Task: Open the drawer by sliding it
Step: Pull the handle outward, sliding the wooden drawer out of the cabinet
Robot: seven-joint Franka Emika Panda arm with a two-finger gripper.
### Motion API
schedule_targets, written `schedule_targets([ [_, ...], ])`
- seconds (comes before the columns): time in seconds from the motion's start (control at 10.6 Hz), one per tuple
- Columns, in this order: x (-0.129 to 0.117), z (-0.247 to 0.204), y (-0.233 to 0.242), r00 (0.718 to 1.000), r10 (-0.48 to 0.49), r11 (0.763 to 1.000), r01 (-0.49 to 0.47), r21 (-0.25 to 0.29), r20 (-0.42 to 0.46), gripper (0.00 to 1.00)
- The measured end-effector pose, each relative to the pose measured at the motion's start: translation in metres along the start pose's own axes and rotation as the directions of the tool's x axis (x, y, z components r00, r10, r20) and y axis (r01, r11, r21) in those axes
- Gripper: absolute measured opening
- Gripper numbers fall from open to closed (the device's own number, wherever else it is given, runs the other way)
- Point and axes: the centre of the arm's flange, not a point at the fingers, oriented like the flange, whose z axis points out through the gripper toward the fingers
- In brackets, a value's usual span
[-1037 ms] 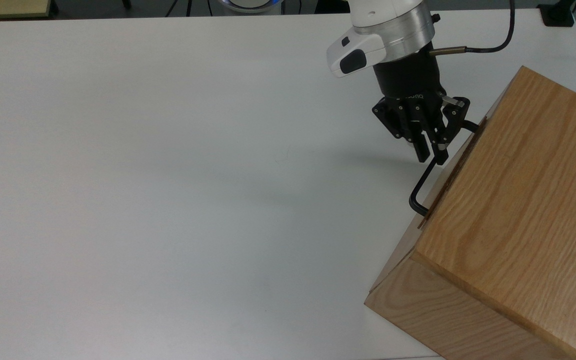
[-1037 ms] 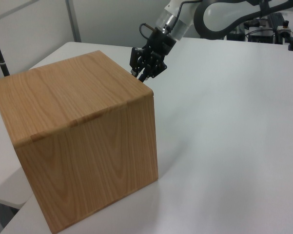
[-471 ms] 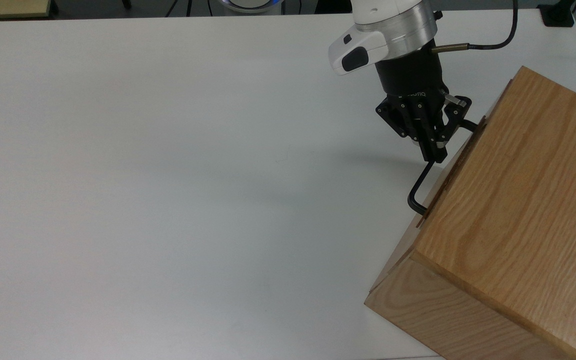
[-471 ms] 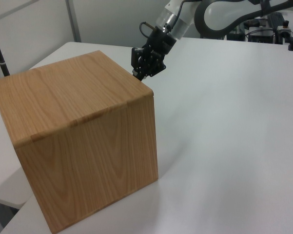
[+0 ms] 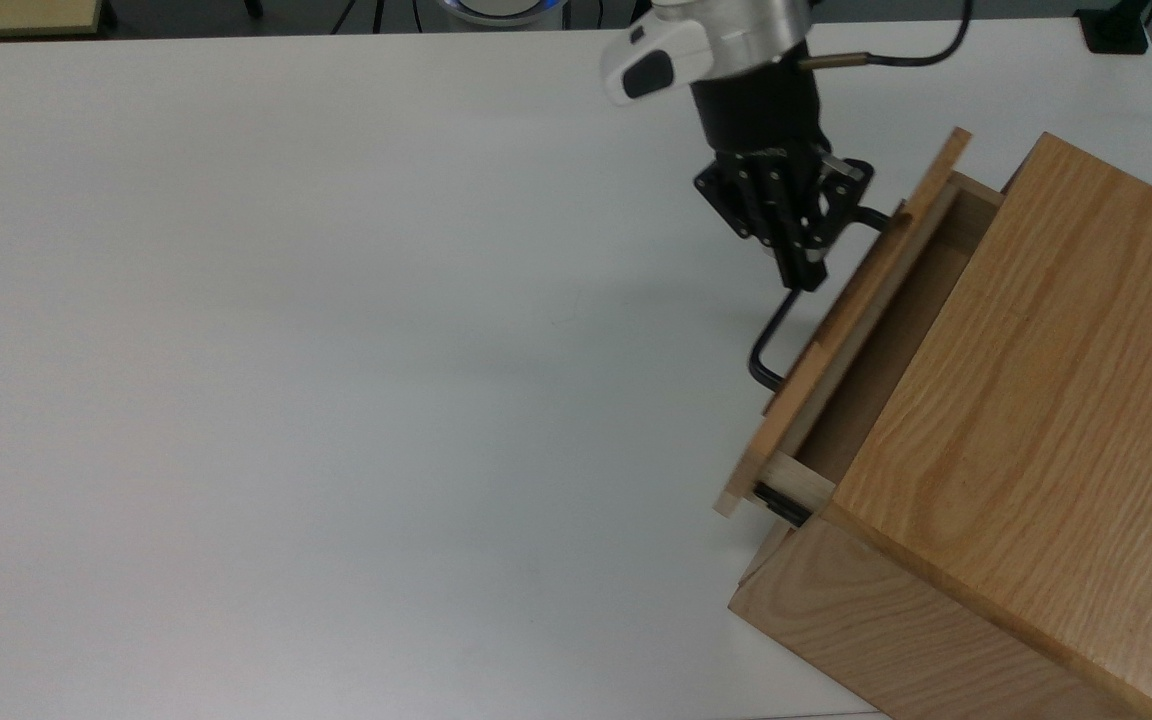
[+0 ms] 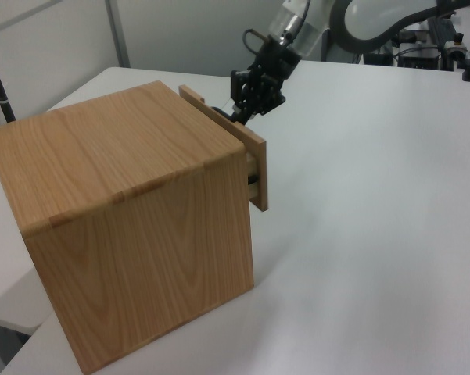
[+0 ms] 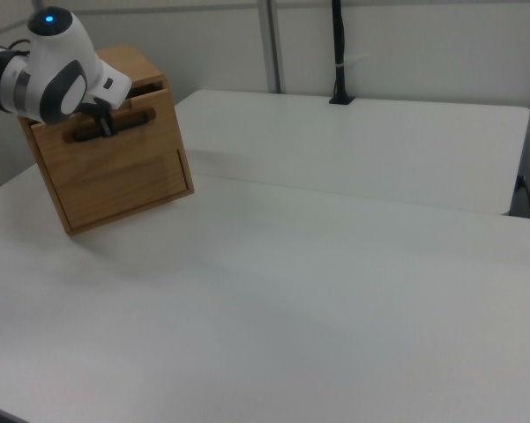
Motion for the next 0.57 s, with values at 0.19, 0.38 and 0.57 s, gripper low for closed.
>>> schedule_targets([
  [0.19, 0.004, -0.017, 0.021, 1.0, 0.018, 0.999, -0.019, -0.03, -0.006, 0.14],
  [0.38, 0.012, -0.034, 0.041, 0.999, 0.042, 0.996, -0.042, -0.072, 0.0, 0.14],
  [0.57, 0.022, -0.051, 0.058, 0.998, 0.055, 0.991, -0.052, -0.119, 0.02, 0.14],
])
